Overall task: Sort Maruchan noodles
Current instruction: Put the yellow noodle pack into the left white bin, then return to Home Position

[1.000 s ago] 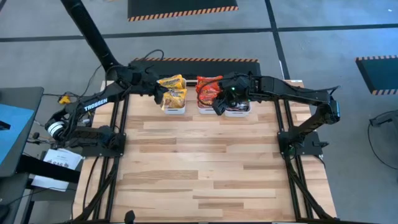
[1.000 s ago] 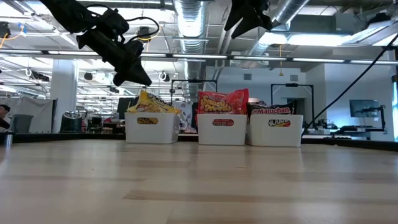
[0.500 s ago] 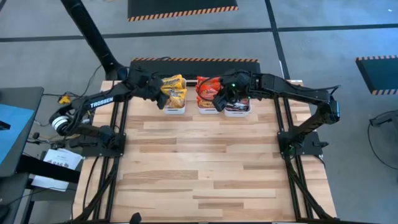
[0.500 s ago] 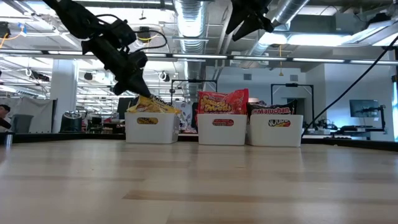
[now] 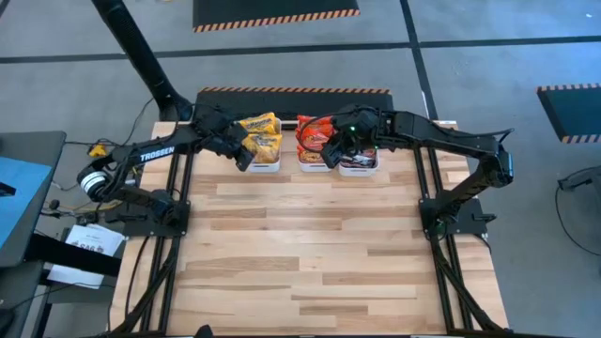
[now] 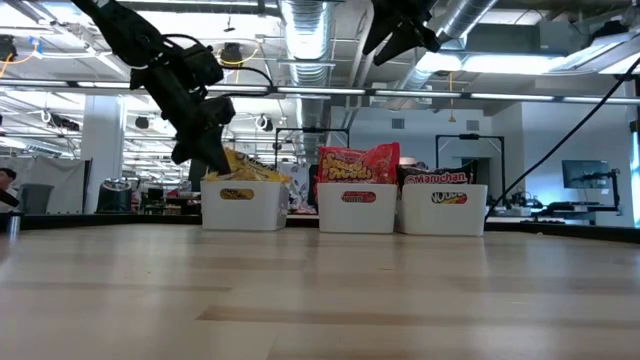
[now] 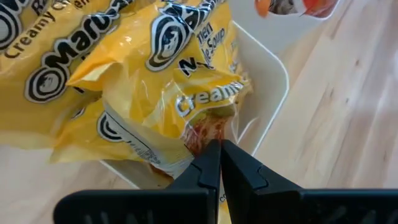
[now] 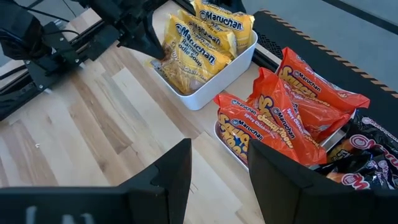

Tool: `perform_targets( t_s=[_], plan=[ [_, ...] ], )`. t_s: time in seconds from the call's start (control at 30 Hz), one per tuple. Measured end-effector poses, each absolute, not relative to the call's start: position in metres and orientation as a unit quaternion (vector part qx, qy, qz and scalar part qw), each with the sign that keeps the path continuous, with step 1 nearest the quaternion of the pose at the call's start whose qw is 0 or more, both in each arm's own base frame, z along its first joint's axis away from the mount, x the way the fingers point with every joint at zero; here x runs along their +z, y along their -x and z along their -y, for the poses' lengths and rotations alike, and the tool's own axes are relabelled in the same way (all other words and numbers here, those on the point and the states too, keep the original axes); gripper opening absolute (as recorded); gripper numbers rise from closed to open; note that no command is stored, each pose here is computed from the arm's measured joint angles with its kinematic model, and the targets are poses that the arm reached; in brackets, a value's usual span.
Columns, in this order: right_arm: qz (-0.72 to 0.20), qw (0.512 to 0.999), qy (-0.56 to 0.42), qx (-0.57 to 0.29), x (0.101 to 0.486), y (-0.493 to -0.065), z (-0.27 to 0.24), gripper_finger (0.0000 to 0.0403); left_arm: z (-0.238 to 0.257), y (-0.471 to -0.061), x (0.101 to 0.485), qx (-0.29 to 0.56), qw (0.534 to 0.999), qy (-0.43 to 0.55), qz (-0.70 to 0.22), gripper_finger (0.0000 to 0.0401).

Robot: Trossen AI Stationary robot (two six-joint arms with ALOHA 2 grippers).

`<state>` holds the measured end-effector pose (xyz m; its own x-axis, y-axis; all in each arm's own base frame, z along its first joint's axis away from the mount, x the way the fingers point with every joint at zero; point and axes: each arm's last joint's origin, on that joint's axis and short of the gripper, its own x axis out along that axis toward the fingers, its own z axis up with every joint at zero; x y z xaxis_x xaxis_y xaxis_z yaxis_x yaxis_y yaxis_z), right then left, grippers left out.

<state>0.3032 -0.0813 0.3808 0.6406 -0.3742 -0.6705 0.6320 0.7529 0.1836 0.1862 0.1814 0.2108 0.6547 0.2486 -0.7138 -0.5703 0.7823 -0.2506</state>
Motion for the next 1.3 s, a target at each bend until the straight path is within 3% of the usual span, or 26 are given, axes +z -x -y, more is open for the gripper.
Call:
perform_targets(
  t_s=[0.6, 1.03, 1.3],
  plan=[
    [-0.309, 0.882, -0.210, -0.286, 0.381, -0.304, 0.081, 0.0179, -0.192, -0.196, 0.179, 0.232, 0.854, 0.255, -0.389, 0.0000],
    [-0.308, 0.880, -0.217, -0.289, 0.381, -0.303, 0.081, 0.0179, -0.177, -0.183, 0.224, 0.238, 0.888, 0.239, -0.313, 0.0000],
    [-0.317, 0.886, -0.192, -0.280, 0.381, -0.303, 0.081, 0.0179, -0.155, -0.179, 0.262, 0.128, 0.950, 0.175, -0.225, 0.0000]
  ],
)
